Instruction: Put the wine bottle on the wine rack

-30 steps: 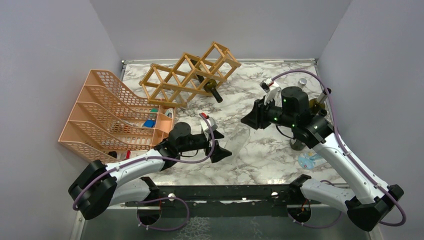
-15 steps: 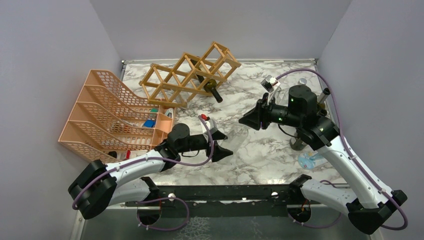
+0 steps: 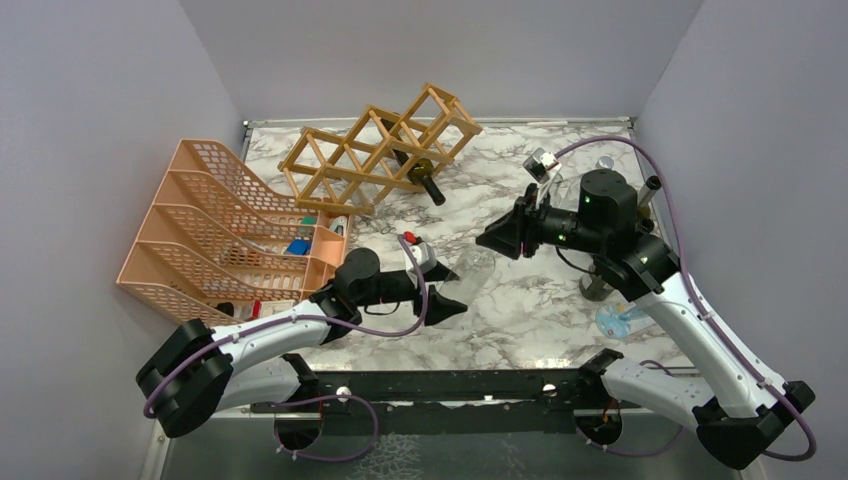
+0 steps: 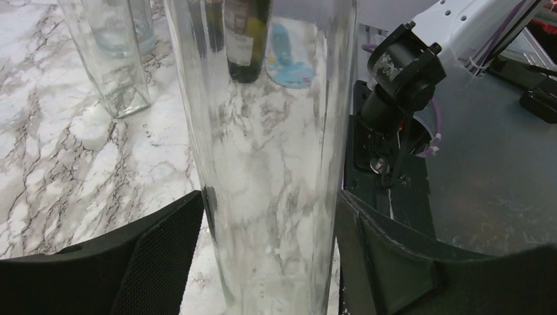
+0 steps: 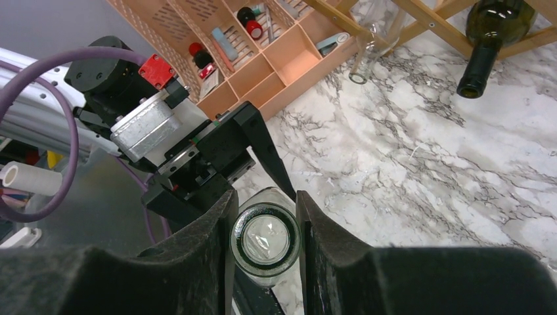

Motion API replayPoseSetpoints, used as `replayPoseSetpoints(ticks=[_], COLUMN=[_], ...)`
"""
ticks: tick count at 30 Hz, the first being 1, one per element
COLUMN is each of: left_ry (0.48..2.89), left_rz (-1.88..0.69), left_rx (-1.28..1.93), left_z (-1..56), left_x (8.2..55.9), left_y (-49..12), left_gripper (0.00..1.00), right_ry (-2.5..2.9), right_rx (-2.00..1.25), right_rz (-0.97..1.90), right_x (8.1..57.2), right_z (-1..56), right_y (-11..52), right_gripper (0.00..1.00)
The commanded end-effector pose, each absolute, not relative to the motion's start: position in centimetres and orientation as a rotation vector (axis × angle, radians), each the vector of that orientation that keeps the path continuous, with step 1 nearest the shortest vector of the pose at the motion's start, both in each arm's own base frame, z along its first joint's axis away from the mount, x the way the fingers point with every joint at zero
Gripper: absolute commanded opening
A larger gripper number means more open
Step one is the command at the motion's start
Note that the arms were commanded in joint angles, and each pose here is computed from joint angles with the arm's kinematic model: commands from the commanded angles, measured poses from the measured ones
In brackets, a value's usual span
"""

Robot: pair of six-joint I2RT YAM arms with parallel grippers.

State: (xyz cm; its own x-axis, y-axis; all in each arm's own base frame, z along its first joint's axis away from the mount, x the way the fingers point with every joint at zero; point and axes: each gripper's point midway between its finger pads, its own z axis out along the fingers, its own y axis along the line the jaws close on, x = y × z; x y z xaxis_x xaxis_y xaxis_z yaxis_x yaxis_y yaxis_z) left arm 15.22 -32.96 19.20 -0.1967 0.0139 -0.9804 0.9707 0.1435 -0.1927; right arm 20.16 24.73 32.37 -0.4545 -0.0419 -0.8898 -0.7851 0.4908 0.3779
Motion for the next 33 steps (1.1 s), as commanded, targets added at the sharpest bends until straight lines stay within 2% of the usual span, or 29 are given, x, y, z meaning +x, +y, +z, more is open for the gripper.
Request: replayPoseSetpoints(ticks=[1,4,6,8,10,11,15,17,20,27,33], left_ry=[1.356,1.347,1.34,1.326,1.308,1.297,1.187,1.113,1.01,0.627,0.459], left_rz=[-1.248,-1.255,-1.25,-1.234,-1.203,-1.179,-1.05,-0.965,-0.835,-0.457,-0.172], left_rx=[1.072,1.091,1.093,1.085,1.064,1.048,1.039,1.048,1.071,1.305,1.436], left_z=[20.4,20.3,20.5,20.9,21.8,22.3,24.8,26.3,28.2,30.5,32.4], left_x=[14.4,14.1,14.1,14.4,15.1,15.5,17.0,17.8,18.9,19.7,22.4], left_y=[-33.5,-33.6,-33.7,-33.7,-33.8,-33.8,-33.5,-33.3,-33.1,-33.4,-34.7], left_gripper=[0.79,0.78,0.66,0.41,0.02,0.0,0.0,0.0,0.0,0.0,0.0], right_ry=[1.68,1.677,1.675,1.68,1.692,1.702,1.728,1.72,1.69,1.642,1.656], right_rx=[-0.704,-0.699,-0.699,-0.7,-0.702,-0.703,-0.66,-0.625,-0.571,-0.58,-0.611], right_rz=[1.128,1.127,1.127,1.126,1.125,1.122,1.034,0.959,0.857,0.795,0.763], right_x=[18.9,18.8,18.8,18.7,18.6,18.5,18.9,19.3,19.7,18.7,18.3], right_z=[37.0,37.1,37.2,37.1,36.9,36.7,37.0,37.5,38.8,42.6,43.2], right_y=[25.1,25.0,24.9,24.9,24.8,24.7,23.5,22.3,20.6,19.0,18.5], right_gripper=[0.01,0.01,0.01,0.01,0.03,0.08,0.55,0.69,0.74,0.75,0.77])
